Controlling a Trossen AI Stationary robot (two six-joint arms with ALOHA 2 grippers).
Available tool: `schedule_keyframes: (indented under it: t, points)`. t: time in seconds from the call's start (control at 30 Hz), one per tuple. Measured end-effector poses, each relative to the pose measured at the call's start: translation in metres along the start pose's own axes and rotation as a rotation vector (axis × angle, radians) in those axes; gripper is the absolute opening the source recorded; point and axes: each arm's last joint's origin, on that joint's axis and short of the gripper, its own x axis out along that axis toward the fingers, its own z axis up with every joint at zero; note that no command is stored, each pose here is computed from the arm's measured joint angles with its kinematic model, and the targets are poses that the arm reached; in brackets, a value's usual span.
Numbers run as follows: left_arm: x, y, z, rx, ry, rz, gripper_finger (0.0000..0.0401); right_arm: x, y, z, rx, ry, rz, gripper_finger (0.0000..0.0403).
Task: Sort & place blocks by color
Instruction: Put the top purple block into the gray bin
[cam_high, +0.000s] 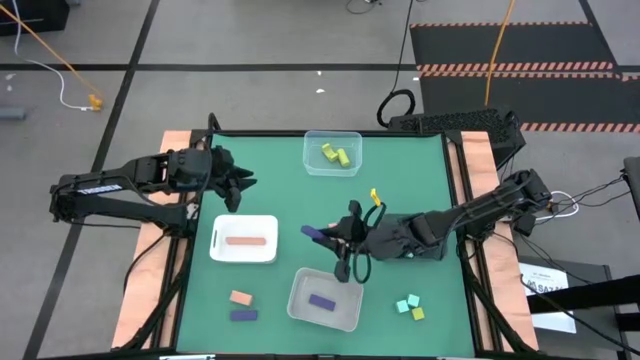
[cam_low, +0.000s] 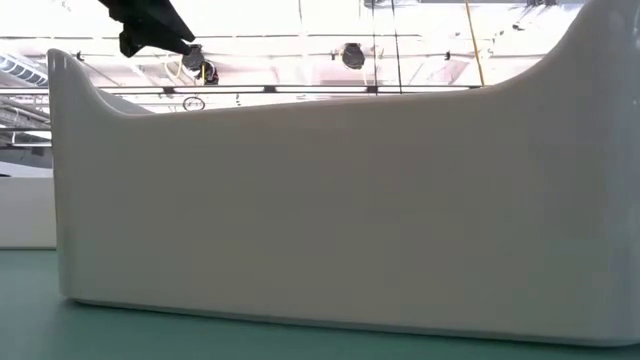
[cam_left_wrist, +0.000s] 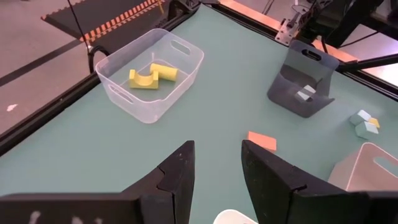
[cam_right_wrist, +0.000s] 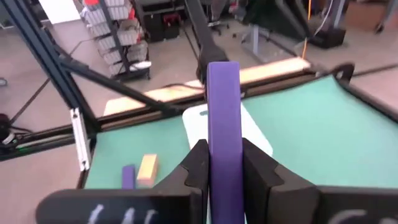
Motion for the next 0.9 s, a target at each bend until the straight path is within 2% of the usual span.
schedule_keyframes:
  t: [0.17, 0.33, 0.47, 0.77, 0.9]
  points:
    - [0.000, 0.001, 0.000, -0.013, -0.015, 0.037, 0.0131, -0.005, 0.007, -0.011, 0.046, 0.088, 0.029, 0.0037]
    - [0.000, 0.002, 0.001, -0.069, -0.027, 0.062, 0.0131, -0.008, 0.011, -0.023, 0.154, 0.154, 0.067, 0.0037]
    - [0.000, 0.002, 0.001, -0.114, -0.032, 0.070, 0.0131, -0.007, 0.013, -0.050, 0.242, 0.183, 0.122, 0.0037]
    - [0.000, 0.002, 0.001, -0.184, -0.034, 0.070, 0.0131, -0.020, 0.013, -0.116, 0.542, 0.096, 0.286, 0.0037]
    - [0.000, 0.002, 0.001, -0.201, -0.034, 0.071, 0.0131, -0.028, 0.015, -0.134, 0.542, 0.132, 0.257, 0.0037]
